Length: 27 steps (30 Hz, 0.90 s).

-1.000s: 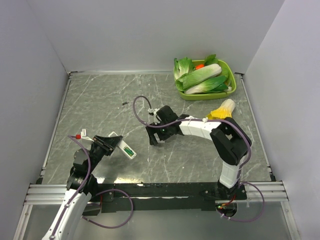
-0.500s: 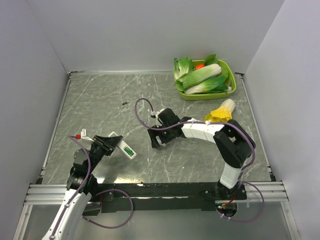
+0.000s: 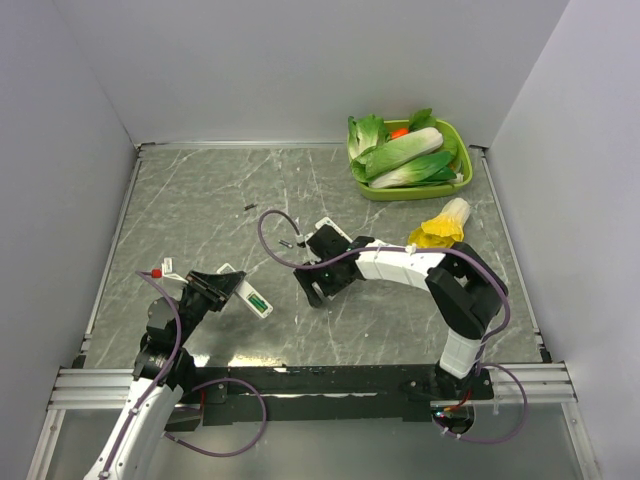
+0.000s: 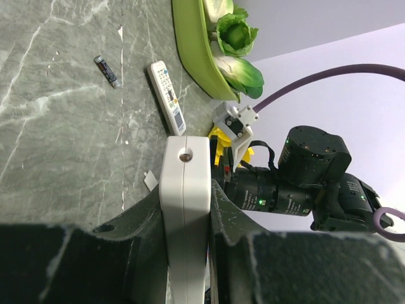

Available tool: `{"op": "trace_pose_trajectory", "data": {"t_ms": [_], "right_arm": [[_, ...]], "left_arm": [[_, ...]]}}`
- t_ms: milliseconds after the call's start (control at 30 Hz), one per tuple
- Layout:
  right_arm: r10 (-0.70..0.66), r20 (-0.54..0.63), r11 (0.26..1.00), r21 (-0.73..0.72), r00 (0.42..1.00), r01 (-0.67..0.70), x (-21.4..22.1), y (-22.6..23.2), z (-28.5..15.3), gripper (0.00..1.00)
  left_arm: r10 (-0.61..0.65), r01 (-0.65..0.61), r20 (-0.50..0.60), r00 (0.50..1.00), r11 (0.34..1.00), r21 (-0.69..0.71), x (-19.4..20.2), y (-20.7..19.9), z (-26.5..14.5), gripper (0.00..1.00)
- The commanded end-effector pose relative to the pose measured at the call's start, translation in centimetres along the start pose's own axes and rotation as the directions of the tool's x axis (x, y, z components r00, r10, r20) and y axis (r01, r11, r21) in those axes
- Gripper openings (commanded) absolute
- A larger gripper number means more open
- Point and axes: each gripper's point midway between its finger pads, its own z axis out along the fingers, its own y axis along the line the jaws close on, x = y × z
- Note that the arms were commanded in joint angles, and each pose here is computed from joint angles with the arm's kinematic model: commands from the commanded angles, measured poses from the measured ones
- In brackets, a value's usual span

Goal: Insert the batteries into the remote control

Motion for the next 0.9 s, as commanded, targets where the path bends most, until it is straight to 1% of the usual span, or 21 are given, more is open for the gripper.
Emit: {"op": "trace_pose_trajectory", "data": {"t_ms": [0, 133, 333, 400, 433, 500, 533, 600, 733, 867], "right_arm": [[-0.039, 0.008, 0.992, 0.121, 0.999, 0.038, -0.6, -1.6, -3.2, 0.87], [-0.079, -0.004, 0.980, 0.181, 0.997, 0.079, -0.6, -2.8, -3.9, 0.83], [-0.122, -0.016, 0.980, 0.154, 0.992, 0.123, -0.4, -2.6, -3.3, 0.76], [-0.131, -0.017, 0.982, 0.135, 0.991, 0.132, -0.3, -2.4, -2.9, 0.71], [-0.144, -0.025, 0.981, 0.124, 0.989, 0.146, -0.2, -2.3, -2.7, 0.68], [-0.153, -0.030, 0.982, 0.112, 0.988, 0.155, -0.3, -2.2, -2.2, 0.65], [-0.158, -0.036, 0.981, 0.110, 0.987, 0.161, -0.2, -2.1, -2.1, 0.61], [-0.162, -0.054, 0.980, 0.110, 0.985, 0.167, -0.1, -2.2, -1.8, 0.58], [-0.170, -0.070, 0.977, 0.118, 0.983, 0.177, 0.1, -2.2, -1.5, 0.54], [-0.177, -0.092, 0.974, 0.130, 0.980, 0.188, 0.5, -2.2, -1.0, 0.53]], "left_arm": [[-0.017, 0.017, -0.015, 1.000, 1.000, 0.010, 0.8, 1.3, 0.2, 0.02], [-0.019, 0.019, -0.017, 1.000, 1.000, 0.014, 0.8, 1.2, 0.2, 0.02], [-0.020, 0.020, -0.017, 1.000, 1.000, 0.010, 0.8, 1.3, 0.2, 0.02], [-0.019, 0.020, -0.014, 1.000, 1.000, 0.013, 0.8, 1.2, 0.2, 0.02], [-0.020, 0.020, -0.017, 1.000, 1.000, 0.010, 0.8, 1.3, 0.2, 0.02], [-0.020, 0.021, -0.017, 1.000, 1.000, 0.009, 0.8, 1.3, 0.2, 0.02], [-0.021, 0.021, -0.019, 1.000, 1.000, 0.008, 0.9, 1.4, 0.2, 0.02], [-0.019, 0.019, -0.018, 1.000, 1.000, 0.011, 0.8, 1.3, 0.2, 0.02], [-0.020, 0.021, -0.022, 1.000, 1.000, 0.010, 0.9, 1.3, 0.3, 0.02], [-0.023, 0.023, -0.021, 1.000, 1.000, 0.012, 0.9, 1.4, 0.3, 0.02]]}}
